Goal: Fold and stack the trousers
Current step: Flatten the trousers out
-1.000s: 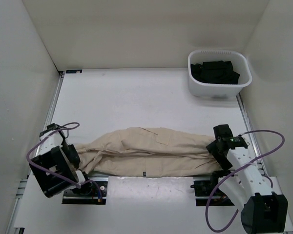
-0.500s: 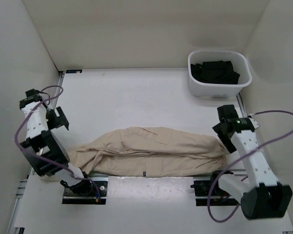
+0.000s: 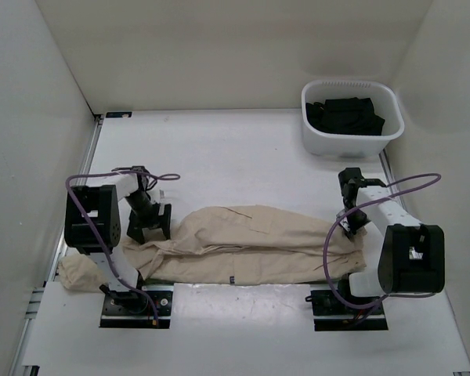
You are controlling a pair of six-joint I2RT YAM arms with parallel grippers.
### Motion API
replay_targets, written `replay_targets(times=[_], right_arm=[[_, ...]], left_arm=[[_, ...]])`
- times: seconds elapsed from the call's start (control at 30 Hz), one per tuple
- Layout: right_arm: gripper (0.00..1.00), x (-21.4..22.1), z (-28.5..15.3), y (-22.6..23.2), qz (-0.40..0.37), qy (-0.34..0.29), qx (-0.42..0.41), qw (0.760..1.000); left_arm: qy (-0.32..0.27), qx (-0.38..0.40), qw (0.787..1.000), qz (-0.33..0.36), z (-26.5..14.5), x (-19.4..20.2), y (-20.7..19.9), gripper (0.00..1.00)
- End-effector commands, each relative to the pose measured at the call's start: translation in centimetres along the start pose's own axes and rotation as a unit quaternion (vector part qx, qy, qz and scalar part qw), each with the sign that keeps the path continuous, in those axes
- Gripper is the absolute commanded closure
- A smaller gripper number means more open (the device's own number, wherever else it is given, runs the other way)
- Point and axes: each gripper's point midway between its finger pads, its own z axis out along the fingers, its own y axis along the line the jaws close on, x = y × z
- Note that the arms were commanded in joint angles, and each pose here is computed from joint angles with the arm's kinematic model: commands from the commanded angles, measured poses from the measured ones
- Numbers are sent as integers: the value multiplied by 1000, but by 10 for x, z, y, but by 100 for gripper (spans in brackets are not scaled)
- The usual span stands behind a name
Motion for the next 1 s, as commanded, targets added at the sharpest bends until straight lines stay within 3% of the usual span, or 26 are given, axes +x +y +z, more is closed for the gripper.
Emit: replay_targets(times=[0.0,0.03,0.07,0.1,0.13,0.17,0.2,0.3,0.37,0.43,0.5,0.57,0.67,0.7,0.77,0.87,0.9,0.97], right_arm=[[87,-11,-4,11,-8,-20,-31,999],[94,-15,-9,8,-12,-28,-29,999],[100,-26,-19,11,-5,-45,-38,998],[100,-37,-31,9,-3,-67,-47,997],[100,-45,-39,6,-4,-86,-47,995],[100,-53,-48,0,0,-101,-43,994],[100,-71,-66,-4,15,-143,-55,988],[100,-92,-96,-15,34,-197,-82,976],[100,-97,-105,-21,40,-216,-89,971],[100,-99,-111,-23,38,-225,-100,968],[100,-90,-101,-28,28,-214,-91,972],[100,-83,-92,-32,17,-203,-74,976],[100,-75,-79,-36,9,-191,-58,980],[100,-73,-76,-37,7,-189,-54,980],[100,-70,-72,-38,2,-184,-47,982],[100,-70,-70,-38,0,-182,-44,982],[100,-70,-70,-38,0,-182,-44,982],[100,-70,-68,-40,-2,-184,-37,982]], left_arm=[[15,-90,996,-5,28,12,39,0],[7,-104,995,-4,30,10,45,4],[-5,-111,994,-3,28,5,47,15],[-10,-112,994,-2,26,4,47,32],[-41,-112,993,1,14,-8,44,69],[-62,-111,992,3,5,-16,43,84],[-82,-111,990,5,-4,-23,41,86],[-179,-143,973,8,-55,-57,42,86],[-265,-156,951,9,-106,-81,38,86],[-327,-135,935,18,-144,-86,23,86],[-328,-93,939,37,-152,-75,3,80],[-294,-66,952,51,-141,-57,-10,62],[-157,-42,986,42,-94,2,-12,40],[-111,-38,993,28,-74,22,-6,37],[-91,-37,995,12,-67,32,1,36],[-172,-32,984,-23,-98,-1,15,31],[-229,-36,972,-42,-127,-20,26,31],[-286,-31,956,-58,-155,-40,35,31]])
